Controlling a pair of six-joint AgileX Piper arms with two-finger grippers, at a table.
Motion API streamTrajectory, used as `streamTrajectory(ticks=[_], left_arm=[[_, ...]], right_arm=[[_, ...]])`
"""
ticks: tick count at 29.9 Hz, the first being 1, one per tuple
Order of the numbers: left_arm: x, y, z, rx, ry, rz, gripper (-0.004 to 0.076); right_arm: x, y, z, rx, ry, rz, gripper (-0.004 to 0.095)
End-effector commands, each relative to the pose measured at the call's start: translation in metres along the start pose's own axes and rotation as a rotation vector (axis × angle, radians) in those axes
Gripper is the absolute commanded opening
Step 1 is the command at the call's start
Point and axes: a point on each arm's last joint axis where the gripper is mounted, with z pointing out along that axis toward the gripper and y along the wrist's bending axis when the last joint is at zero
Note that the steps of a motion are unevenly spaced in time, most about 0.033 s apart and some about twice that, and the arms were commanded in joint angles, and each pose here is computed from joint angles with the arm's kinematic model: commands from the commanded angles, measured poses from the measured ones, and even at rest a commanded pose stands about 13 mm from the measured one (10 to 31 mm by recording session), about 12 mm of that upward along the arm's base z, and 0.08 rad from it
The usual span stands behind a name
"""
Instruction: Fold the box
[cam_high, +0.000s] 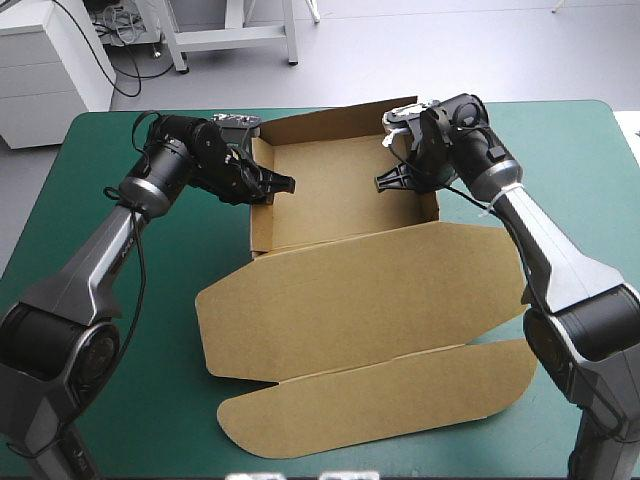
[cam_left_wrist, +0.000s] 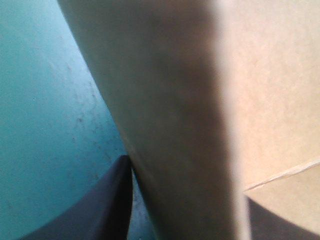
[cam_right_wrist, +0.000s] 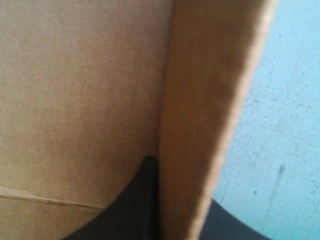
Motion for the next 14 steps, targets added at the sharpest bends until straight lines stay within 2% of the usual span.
streamTrajectory(ticks=[1, 9, 14], left_arm=[[0.0055, -0.0249, -0.0194, 0.096, -0.009, 0.138, 0.007], [0.006, -0.0241, -0.0195, 0.097, -0.002, 0.147, 0.0358], [0.0053, -0.0253, -0.0196, 0.109, -0.01, 0.141, 0.0371]], right_arm=[[-0.0017, 0.0165, -0.0473, -0.144, -0.105, -0.052, -0.0017], [-0.0017, 0.0165, -0.0473, -0.144, -0.105, -0.05, -0.0018], [-0.0028, 0.0166, -0.0474, -0.145, -0.117, -0.049, -0.0018]])
